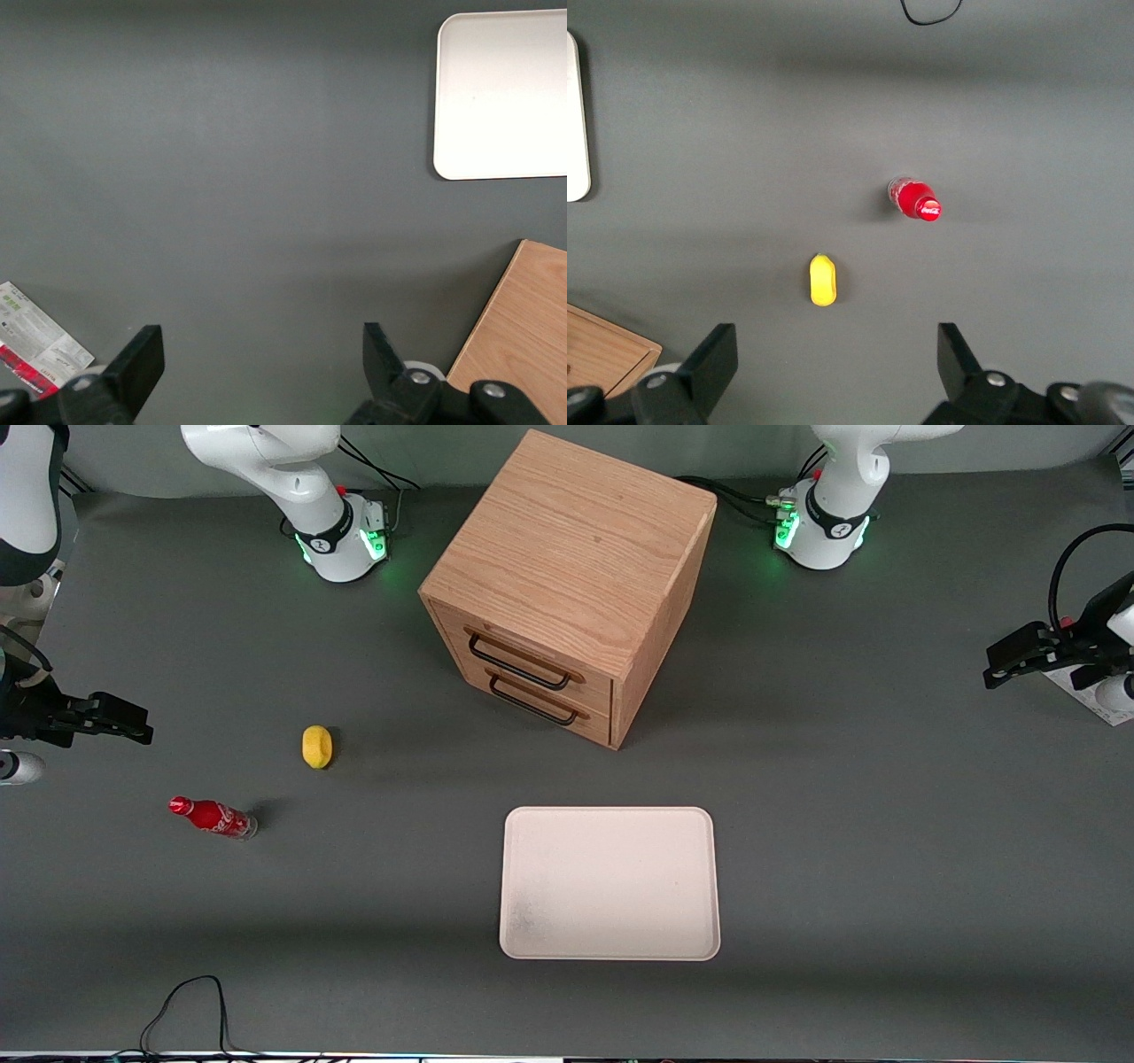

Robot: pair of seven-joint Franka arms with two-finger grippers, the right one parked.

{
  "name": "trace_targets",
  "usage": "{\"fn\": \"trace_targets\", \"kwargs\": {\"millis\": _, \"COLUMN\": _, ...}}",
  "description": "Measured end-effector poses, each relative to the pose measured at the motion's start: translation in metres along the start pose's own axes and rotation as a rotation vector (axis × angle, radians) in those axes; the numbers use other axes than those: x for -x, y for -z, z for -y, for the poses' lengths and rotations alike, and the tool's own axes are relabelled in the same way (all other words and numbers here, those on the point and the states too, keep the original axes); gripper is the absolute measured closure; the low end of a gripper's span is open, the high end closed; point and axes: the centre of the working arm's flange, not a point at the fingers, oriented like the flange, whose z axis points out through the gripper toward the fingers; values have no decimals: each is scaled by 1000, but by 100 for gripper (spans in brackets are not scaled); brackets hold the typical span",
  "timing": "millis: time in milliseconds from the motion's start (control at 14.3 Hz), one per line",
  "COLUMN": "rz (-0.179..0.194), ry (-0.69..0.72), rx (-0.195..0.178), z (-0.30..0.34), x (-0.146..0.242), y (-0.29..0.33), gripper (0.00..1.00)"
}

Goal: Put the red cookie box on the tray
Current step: 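Move the left gripper over the red-and-white cookie box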

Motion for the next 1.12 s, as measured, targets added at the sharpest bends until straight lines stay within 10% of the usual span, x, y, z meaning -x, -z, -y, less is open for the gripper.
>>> {"fn": "trace_targets", "kwargs": {"millis": 699, "rz": 40, "ry": 57, "rx": 4, "z": 23, "x": 5, "y": -4, "gripper": 0}}
{"fn": "trace_targets", "kwargs": {"millis": 1118, "rz": 100, "ry": 317, "rx": 20, "z": 167, "x": 35, "y": -14, "gripper": 0}}
